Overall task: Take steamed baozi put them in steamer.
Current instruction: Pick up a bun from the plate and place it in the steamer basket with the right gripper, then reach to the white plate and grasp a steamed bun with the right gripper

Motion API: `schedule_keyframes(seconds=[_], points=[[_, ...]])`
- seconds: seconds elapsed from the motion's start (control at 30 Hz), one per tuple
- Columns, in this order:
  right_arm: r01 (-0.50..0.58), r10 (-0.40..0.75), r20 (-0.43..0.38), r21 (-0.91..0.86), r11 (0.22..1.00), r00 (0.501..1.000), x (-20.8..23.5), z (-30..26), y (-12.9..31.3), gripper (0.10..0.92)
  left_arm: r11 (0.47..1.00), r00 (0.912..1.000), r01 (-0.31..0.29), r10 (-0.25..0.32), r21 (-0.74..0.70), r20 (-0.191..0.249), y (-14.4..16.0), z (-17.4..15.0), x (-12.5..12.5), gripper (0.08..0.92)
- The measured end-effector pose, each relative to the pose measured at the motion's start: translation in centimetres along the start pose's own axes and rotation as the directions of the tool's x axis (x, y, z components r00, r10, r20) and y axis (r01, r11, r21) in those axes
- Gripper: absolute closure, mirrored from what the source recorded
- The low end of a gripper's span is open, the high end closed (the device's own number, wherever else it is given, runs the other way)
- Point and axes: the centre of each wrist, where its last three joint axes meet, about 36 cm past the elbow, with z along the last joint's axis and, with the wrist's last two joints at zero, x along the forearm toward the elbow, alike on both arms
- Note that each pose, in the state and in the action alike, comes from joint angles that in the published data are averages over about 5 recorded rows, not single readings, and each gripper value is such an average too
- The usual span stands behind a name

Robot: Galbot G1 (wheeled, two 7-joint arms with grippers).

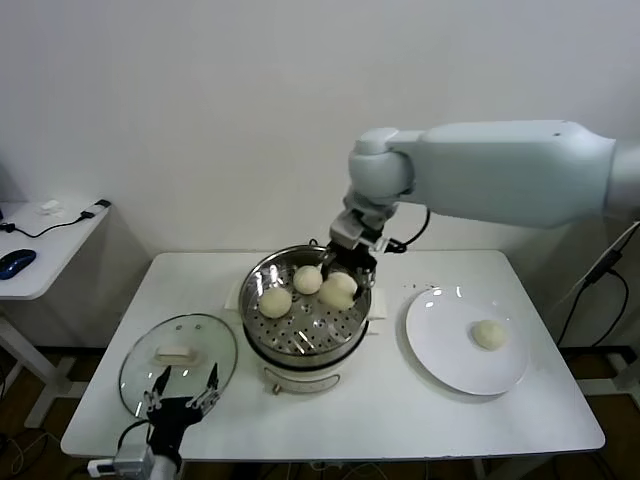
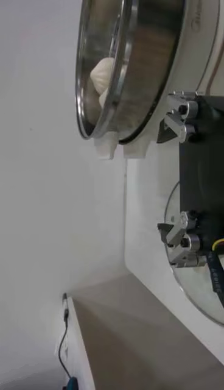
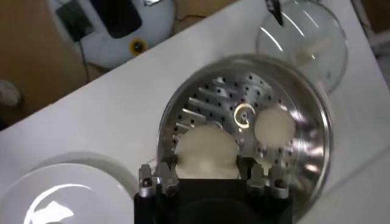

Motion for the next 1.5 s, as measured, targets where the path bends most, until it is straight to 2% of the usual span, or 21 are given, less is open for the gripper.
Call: schedule_keyframes(seconds=[0.27, 0.63, 0.87, 1.03, 1.23, 1.37, 1.5], points=[[0.031, -0.034, 0.016, 0.167, 0.986, 0.999, -5.1, -1.4, -2.8, 0.357, 1.0, 1.0, 0.006, -0.006, 0.0, -0.001, 0.2, 0.1, 0.1, 0.177], [0.033, -0.042, 0.03, 0.262, 0.964, 0.999, -9.6, -1.8, -4.9, 0.347, 1.0, 0.9999, 0.014, -0.014, 0.001, -0.003, 0.3, 0.1, 0.2, 0.177], [0.021, -0.035, 0.044, 0.275, 0.961, 0.998, -10.3, -1.5, -5.1, 0.217, 1.0, 0.9999, 0.015, -0.015, 0.002, -0.001, 0.3, 0.0, 0.3, 0.177], [-0.001, -0.016, 0.059, 0.27, 0.963, 0.998, -9.2, -1.1, -5.1, 0.2, 1.0, 0.9999, 0.016, -0.016, 0.001, 0.001, 0.3, -0.1, 0.5, 0.177], [-0.015, 0.006, 0.048, 0.193, 0.981, 0.999, -5.1, 1.5, -3.5, 0.199, 1.0, 0.9999, 0.015, -0.015, 0.004, 0.006, 0.2, -0.3, 0.8, 0.177], [-0.03, 0.029, 0.019, 0.059, 0.998, 0.999, -1.2, 5.1, -0.4, 0.2, 1.0, 0.9999, 0.012, -0.012, 0.005, 0.009, 0.0, -0.4, 0.9, 0.177], [-0.053, 0.049, -0.034, -0.144, 0.988, 0.998, 2.5, 9.0, 4.6, 0.2, 1.0, 0.9999, 0.011, -0.011, 0.005, 0.011, 0.0, -0.5, 0.9, 0.177]])
